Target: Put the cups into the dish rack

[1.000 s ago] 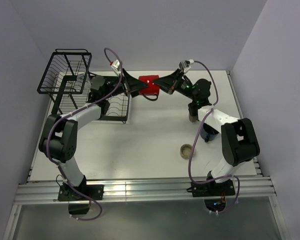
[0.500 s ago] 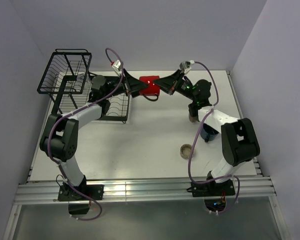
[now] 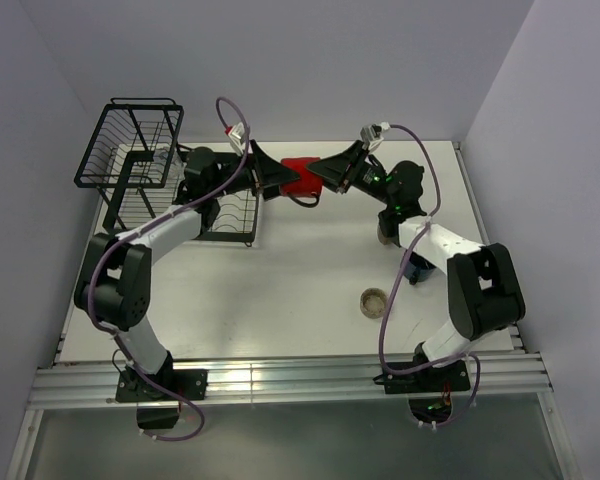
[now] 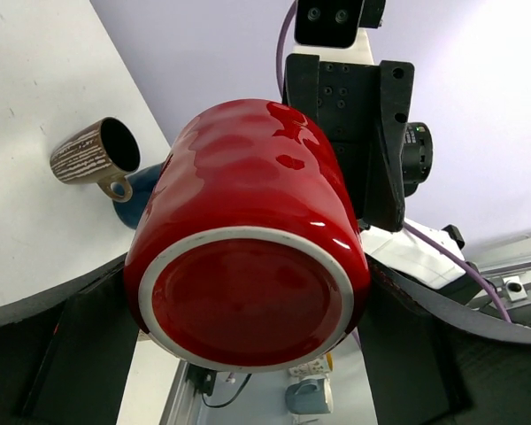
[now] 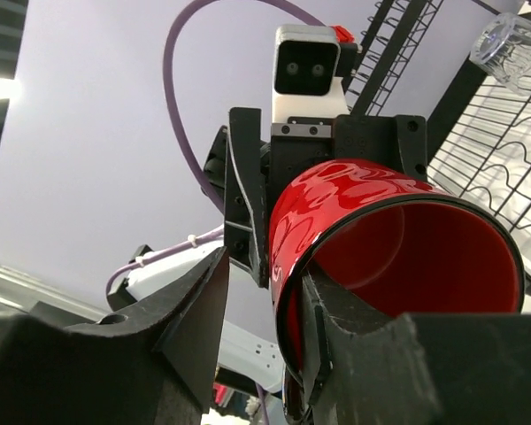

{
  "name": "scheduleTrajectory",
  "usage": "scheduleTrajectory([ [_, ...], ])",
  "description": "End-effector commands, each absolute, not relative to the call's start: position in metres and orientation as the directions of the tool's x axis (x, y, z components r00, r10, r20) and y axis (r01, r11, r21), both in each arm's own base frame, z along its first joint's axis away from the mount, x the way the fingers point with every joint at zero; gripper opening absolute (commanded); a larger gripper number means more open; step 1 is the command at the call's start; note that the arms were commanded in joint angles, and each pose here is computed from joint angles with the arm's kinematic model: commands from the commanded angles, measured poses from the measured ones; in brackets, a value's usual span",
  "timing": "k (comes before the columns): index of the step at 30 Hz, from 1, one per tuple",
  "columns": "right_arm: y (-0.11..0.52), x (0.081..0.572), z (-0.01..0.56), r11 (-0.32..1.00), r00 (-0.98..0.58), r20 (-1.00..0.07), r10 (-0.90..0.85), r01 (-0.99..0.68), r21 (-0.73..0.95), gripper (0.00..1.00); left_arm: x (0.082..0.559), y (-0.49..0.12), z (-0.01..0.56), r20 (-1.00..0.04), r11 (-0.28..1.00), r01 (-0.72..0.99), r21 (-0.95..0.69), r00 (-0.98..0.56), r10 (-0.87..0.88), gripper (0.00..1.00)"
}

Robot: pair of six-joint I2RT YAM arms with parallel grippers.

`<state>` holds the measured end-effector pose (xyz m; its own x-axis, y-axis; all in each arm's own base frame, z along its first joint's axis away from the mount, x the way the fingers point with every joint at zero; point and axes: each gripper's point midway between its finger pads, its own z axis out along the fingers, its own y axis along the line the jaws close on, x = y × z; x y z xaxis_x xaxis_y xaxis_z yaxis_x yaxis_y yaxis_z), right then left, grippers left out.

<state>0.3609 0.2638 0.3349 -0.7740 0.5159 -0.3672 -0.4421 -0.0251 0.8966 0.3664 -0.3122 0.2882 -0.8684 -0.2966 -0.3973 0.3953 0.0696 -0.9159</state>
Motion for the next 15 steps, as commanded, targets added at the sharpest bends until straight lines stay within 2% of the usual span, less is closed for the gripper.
scheduleTrajectory([
  [1, 0.257, 0.345, 0.374, -0.018, -0.689, -0.464, 0.557, -0.568, 0.823, 0.43, 0.369, -0.3, 0.319, -0.484, 0.087, 0.485, -0.87, -0.808, -0.336, 0.0],
  [10, 0.244, 0.364, 0.352, 0.201, -0.624, -0.504, 0.598, -0.492, 0.847, 0.43, 0.388, -0.282, 0.32, -0.565, 0.282, 0.49, -0.825, -0.745, -0.354, 0.0],
  [15, 0.235, 0.374, 0.35, 0.301, -0.572, -0.542, 0.616, -0.464, 0.833, 0.43, 0.394, -0.278, 0.324, -0.597, 0.333, 0.5, -0.8, -0.717, -0.36, 0.0],
])
